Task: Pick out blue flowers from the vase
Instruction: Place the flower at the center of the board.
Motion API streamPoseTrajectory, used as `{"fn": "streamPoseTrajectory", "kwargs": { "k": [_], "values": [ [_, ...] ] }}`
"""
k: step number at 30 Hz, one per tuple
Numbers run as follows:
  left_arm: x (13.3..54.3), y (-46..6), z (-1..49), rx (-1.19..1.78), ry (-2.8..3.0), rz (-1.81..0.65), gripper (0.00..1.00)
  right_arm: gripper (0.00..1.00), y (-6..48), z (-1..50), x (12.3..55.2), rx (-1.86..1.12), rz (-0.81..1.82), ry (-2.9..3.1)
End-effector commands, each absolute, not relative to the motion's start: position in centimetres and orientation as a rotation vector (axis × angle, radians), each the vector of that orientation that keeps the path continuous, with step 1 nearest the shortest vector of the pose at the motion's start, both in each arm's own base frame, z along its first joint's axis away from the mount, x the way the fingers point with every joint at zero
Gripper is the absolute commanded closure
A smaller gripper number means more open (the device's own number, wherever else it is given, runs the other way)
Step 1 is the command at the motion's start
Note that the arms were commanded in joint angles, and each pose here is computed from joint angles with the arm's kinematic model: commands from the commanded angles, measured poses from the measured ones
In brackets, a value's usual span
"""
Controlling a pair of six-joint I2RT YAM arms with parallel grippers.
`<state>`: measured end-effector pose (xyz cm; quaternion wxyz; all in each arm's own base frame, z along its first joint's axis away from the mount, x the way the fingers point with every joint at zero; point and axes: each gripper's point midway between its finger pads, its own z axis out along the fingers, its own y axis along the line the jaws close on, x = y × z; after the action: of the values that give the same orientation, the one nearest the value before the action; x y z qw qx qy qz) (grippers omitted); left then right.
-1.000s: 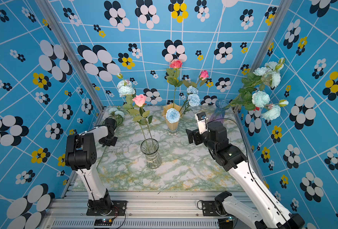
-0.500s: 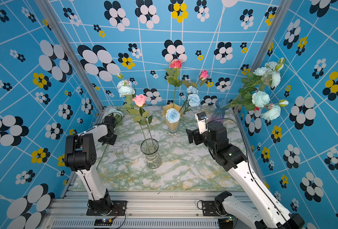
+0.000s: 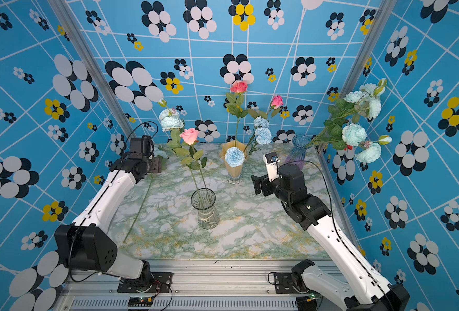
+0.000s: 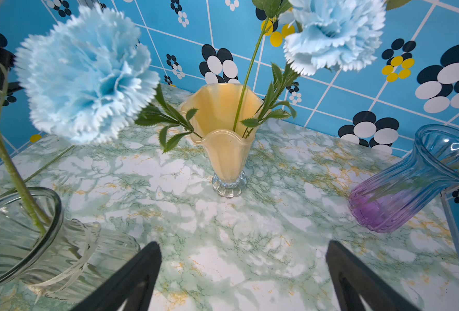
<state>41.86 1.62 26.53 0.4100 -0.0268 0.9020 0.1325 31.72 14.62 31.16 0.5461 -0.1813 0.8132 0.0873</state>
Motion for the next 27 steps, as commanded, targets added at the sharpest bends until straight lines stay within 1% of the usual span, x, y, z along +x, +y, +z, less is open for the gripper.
{"fn": "streamPoseTrajectory", "kwargs": {
  "k": [1,5,6,9,13,17,19,21,22,24,27],
  "values": [
    [39.8,-1.1,29.1,-0.122,2.184,0.186,0.18,0.02,14.8,30.7,32.2,-0.427,0.216,1.925],
    [36.4,-3.3,30.5,-0.178,2.045,0.019,0.17,0.03,14.3,30.2,32.6,-0.414,0.175,1.934],
    [35.6,-3.5,30.1,-0.201,2.016,-0.025,0.14,0.03,14.4,30.1,32.6,-0.416,0.178,1.932],
    [33.1,-3.3,29.4,-0.260,1.937,-0.112,0.13,0.04,14.7,29.9,32.7,-0.414,0.194,1.932],
    [29.6,-2.7,28.2,-0.319,1.846,-0.201,0.14,0.06,15.5,29.7,32.9,-0.427,0.240,1.940],
    [26.8,-3.5,27.8,-0.331,1.718,-0.381,0.17,0.10,15.6,29.5,33.0,-0.449,0.228,1.980],
    [26.0,-3.7,27.2,-0.322,1.709,-0.401,0.17,0.11,15.3,29.4,32.9,-0.442,0.210,2.003],
    [25.7,-4.0,26.7,-0.291,1.705,-0.414,0.17,0.13,15.5,29.4,32.3,-0.431,0.251,2.022],
    [25.6,-4.2,26.6,-0.278,1.700,-0.425,0.17,0.16,15.9,29.6,31.9,-0.434,0.297,2.030],
    [25.7,-4.8,25.6,-0.251,1.707,-0.453,0.17,0.24,17.7,30.1,30.4,-0.465,0.448,2.048],
    [26.2,-6.0,24.0,-0.217,1.736,-0.506,0.17,0.30,21.3,31.1,27.9,-0.564,0.621,2.059]
  ]
}}
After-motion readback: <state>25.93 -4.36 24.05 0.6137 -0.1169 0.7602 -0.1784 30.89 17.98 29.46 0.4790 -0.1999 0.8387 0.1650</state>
